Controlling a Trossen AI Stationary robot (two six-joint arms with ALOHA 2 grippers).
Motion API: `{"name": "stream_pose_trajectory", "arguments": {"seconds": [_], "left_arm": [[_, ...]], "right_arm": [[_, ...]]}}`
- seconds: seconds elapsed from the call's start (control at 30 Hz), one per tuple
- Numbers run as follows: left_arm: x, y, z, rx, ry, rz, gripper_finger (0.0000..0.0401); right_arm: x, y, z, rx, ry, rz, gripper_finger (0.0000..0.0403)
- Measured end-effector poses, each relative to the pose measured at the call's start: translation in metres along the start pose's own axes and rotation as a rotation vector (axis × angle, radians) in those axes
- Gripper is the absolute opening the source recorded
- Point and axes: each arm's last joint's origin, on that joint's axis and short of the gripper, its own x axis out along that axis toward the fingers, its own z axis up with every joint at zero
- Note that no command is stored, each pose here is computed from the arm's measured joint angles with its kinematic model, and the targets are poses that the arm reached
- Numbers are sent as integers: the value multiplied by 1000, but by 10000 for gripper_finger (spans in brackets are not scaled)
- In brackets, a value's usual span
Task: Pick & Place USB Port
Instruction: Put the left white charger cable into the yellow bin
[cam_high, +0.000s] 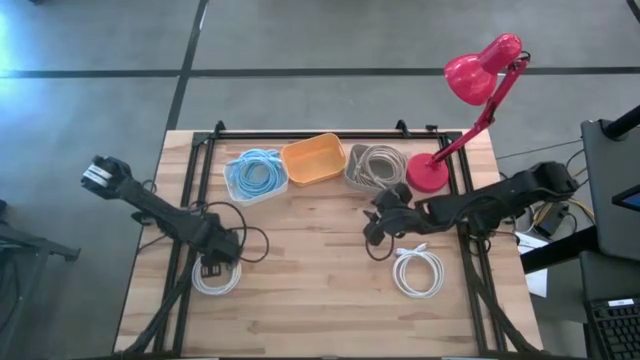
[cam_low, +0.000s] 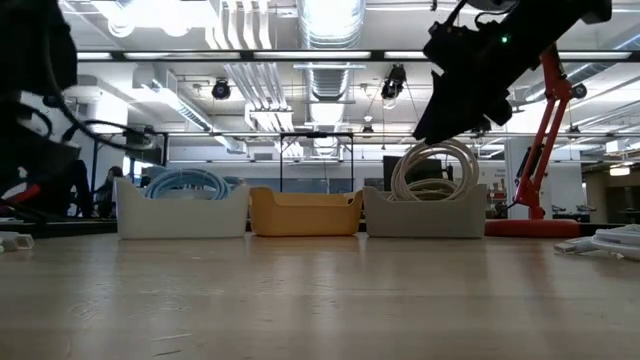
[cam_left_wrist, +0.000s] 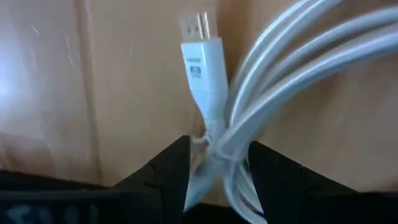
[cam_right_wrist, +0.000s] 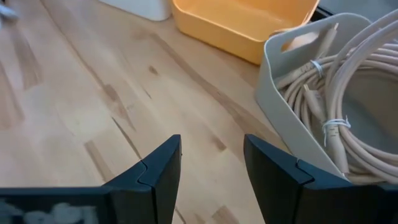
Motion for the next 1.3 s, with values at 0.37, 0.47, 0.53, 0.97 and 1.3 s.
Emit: {"name": "stream_pose_trajectory", "arguments": {"seconds": [0.37, 0.47, 0.53, 0.97, 1.3], "left_arm": [[15, 4, -4, 2, -18, 3, 127], [11, 2, -1, 0, -37, -6, 79], [5, -1, 2, 2, -49, -16, 52], [-98, -25, 58, 8, -705, 298, 72], [-153, -13, 101, -174, -1082, 586, 68]], "right_arm": [[16, 6, -10, -32, 36, -29, 173], [17, 6, -11, -35, 39, -32, 172], [17, 6, -10, -35, 39, -31, 170], [14, 6, -8, -23, 25, -20, 169], [14, 6, -7, -20, 21, -18, 169]]}}
